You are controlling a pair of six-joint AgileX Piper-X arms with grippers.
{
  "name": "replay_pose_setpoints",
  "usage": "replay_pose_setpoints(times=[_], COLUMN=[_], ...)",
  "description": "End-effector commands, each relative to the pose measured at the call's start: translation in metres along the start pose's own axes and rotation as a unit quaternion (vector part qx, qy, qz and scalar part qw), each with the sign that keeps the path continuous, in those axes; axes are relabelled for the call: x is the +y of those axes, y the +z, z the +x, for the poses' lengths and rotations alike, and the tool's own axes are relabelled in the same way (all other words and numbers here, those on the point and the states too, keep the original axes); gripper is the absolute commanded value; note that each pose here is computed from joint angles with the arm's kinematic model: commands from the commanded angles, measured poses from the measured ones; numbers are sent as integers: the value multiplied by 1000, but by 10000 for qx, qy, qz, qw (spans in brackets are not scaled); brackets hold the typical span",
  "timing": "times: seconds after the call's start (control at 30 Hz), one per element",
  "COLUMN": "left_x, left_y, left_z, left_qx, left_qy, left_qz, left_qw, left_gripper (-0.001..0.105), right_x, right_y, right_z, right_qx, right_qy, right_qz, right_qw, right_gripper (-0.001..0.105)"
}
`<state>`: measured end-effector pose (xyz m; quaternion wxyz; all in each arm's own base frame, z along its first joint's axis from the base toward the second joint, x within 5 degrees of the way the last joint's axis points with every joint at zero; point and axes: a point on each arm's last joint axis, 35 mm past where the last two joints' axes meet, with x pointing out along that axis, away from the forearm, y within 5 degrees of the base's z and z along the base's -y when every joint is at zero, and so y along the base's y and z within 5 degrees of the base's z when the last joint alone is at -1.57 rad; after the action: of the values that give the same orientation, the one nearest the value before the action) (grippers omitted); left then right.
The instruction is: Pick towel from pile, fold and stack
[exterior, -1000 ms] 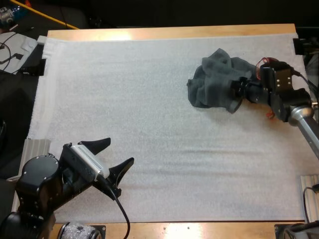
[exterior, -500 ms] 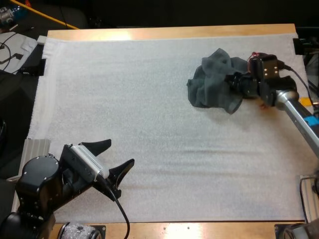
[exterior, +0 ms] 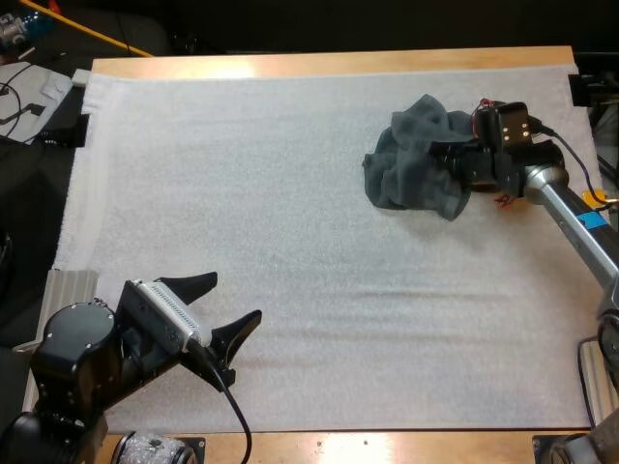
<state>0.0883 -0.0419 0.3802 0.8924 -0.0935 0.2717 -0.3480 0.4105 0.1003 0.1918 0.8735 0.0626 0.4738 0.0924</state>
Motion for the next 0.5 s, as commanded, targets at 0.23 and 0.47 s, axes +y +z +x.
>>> replay_pose_setpoints(times=[0.23, 0.47], left_x=[-1, -2], left_y=[2, 2], left_z=[0, -1], left_qx=[-24, -41], left_qy=[-81, -96], left_qz=[-21, -6], left_qw=[10000, 9999], left_gripper=[70, 70], right_x=[22, 33], right_y=[24, 25], right_z=[-96, -173], right_qx=[-890, -1528], right_qy=[149, 265], right_qz=[-1017, -1235], right_qw=[9907, 9802], right_gripper=[1, 1])
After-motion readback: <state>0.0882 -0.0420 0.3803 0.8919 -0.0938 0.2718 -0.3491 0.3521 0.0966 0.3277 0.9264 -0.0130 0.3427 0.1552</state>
